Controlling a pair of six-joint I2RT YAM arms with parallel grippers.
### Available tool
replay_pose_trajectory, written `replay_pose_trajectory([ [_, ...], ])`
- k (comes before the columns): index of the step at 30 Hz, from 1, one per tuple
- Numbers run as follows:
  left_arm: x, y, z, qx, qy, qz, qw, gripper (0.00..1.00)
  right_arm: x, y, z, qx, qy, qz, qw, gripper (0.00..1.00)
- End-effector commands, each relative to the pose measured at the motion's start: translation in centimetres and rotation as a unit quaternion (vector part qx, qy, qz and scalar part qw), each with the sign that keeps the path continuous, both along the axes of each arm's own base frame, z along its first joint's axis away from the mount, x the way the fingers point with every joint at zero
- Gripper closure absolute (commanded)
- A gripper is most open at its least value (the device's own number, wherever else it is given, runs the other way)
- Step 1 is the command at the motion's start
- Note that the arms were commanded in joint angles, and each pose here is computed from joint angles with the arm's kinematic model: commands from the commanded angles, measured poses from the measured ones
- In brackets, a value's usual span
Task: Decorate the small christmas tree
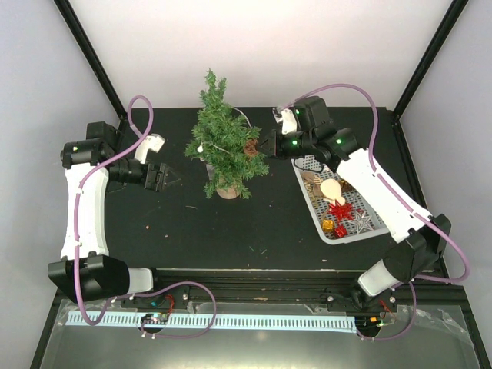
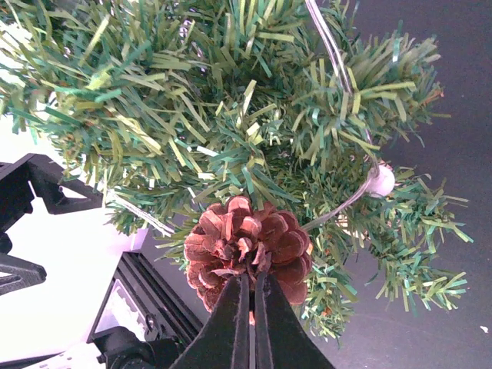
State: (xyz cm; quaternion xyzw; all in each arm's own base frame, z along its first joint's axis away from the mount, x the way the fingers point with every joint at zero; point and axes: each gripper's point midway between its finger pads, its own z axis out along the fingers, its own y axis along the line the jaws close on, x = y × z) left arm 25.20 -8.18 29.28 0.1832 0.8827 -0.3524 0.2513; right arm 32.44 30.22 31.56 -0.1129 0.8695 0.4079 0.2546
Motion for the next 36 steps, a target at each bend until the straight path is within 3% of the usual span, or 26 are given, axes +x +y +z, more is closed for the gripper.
replay_pose_trajectory([
  [1, -0.2, -0.1, 0.4, -0.009, -0.006, -0.001, 1.000, 0.01, -0.4, -0.1, 1.5, 0.006, -0.023, 0.000, 1.000, 0.99],
  [22, -0.1, -0.1, 0.0, -0.010, 0.000, -0.001, 1.000, 0.01, -1.1, -1.8, 2.9, -0.013, -0.049, -0.009, 0.999, 0.99],
  [36, -0.1, -0.1, 0.1, -0.011, -0.002, -0.001, 1.000, 0.01, -0.1, -0.2, 1.8, 0.000, -0.027, 0.008, 1.000, 0.99],
])
